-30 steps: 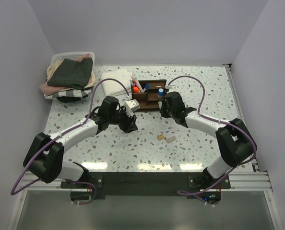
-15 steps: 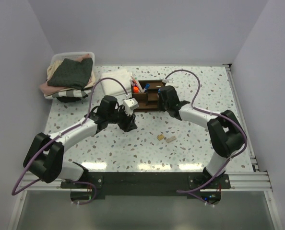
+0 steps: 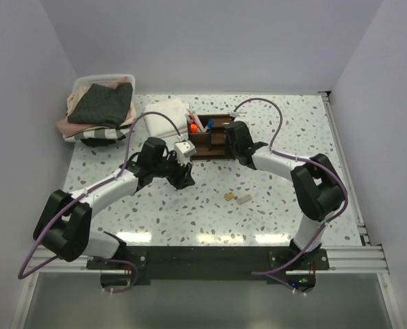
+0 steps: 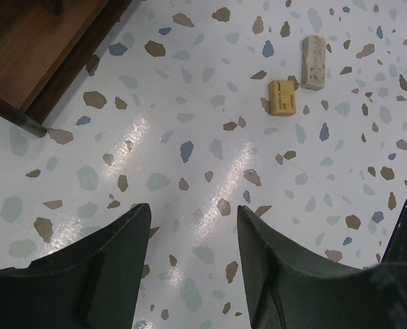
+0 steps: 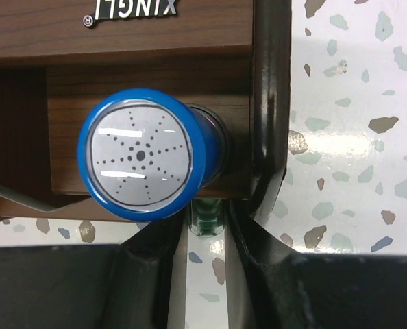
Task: Sort the stationery into containers
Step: Place the stationery in the storage box.
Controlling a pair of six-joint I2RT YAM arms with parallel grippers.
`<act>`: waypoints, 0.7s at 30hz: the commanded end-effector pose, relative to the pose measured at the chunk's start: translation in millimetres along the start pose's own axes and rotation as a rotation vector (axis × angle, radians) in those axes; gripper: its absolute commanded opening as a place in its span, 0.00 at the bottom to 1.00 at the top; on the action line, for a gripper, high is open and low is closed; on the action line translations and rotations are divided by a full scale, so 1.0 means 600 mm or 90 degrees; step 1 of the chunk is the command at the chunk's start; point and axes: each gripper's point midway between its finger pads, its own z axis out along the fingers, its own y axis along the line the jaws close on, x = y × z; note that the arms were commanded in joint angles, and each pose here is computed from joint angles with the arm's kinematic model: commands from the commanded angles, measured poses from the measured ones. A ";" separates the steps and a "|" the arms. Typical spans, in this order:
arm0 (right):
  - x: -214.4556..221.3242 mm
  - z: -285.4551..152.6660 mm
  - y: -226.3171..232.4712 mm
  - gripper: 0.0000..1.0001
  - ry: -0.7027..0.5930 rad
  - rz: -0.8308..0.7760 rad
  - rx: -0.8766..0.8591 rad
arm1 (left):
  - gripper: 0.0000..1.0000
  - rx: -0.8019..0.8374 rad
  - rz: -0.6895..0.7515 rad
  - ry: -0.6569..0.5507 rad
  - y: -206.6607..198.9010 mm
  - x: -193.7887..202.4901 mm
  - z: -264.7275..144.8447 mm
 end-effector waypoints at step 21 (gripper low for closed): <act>-0.029 -0.082 -0.034 0.41 -0.015 0.001 0.024 | 0.62 -0.023 0.024 -0.024 0.008 -0.030 -0.018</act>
